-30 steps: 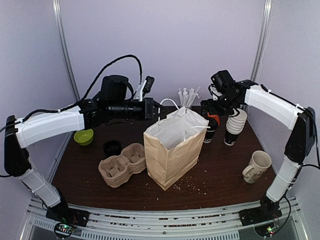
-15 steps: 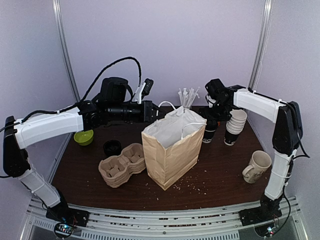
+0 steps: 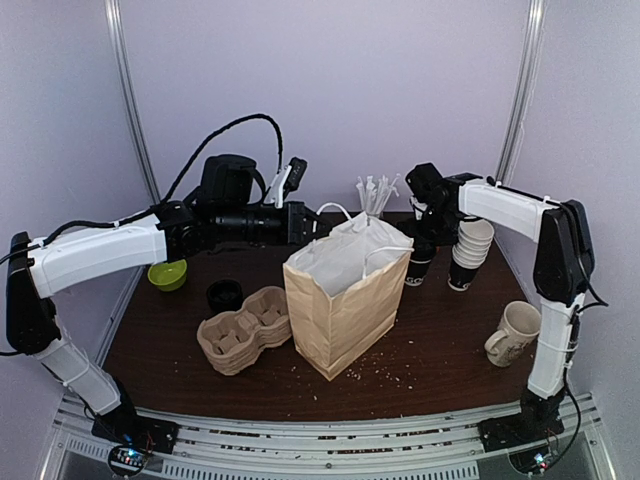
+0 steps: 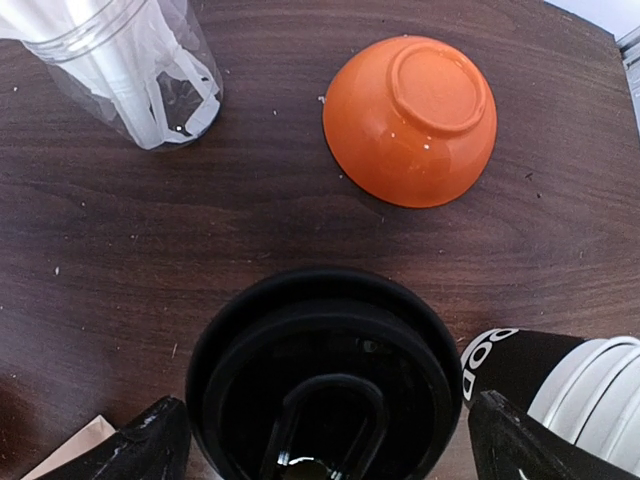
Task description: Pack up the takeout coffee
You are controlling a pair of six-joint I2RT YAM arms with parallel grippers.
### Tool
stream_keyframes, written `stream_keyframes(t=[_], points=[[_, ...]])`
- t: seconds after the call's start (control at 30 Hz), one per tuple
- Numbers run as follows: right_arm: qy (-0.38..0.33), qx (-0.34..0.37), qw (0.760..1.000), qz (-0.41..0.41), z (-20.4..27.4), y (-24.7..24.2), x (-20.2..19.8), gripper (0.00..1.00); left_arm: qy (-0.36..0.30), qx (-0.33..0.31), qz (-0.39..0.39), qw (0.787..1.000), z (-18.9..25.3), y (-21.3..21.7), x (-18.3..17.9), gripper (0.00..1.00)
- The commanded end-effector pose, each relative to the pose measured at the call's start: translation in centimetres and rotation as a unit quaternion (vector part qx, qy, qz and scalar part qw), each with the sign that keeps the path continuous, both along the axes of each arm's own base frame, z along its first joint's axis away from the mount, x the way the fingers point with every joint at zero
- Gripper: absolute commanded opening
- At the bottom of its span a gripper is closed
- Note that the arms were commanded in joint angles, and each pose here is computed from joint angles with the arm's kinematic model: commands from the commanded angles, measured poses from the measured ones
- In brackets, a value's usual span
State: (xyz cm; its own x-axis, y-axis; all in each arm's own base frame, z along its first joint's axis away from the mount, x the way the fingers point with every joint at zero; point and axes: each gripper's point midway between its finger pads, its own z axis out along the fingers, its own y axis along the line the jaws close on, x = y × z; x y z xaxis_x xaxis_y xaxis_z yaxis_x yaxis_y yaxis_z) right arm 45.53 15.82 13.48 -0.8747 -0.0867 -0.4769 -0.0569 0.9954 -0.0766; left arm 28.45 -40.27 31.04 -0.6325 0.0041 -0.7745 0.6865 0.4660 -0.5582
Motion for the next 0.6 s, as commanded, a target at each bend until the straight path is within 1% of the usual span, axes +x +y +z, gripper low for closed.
stream_keyframes(t=[0.0,0.3,0.57], points=[[0.004,-0.009,1.000,-0.005,0.0,-0.7,0.6,1.00,-0.009,-0.003,-0.003,1.000,0.2,0.1,0.2,0.00],[0.010,-0.007,1.000,-0.006,-0.7,-0.4,1.1,1.00,-0.007,-0.001,-0.005,1.000,-0.1,0.0,0.2,0.00],[0.025,-0.018,0.999,-0.007,-1.7,-0.8,1.0,1.00,-0.005,-0.001,-0.007,1.000,-0.3,-0.2,0.2,0.00]])
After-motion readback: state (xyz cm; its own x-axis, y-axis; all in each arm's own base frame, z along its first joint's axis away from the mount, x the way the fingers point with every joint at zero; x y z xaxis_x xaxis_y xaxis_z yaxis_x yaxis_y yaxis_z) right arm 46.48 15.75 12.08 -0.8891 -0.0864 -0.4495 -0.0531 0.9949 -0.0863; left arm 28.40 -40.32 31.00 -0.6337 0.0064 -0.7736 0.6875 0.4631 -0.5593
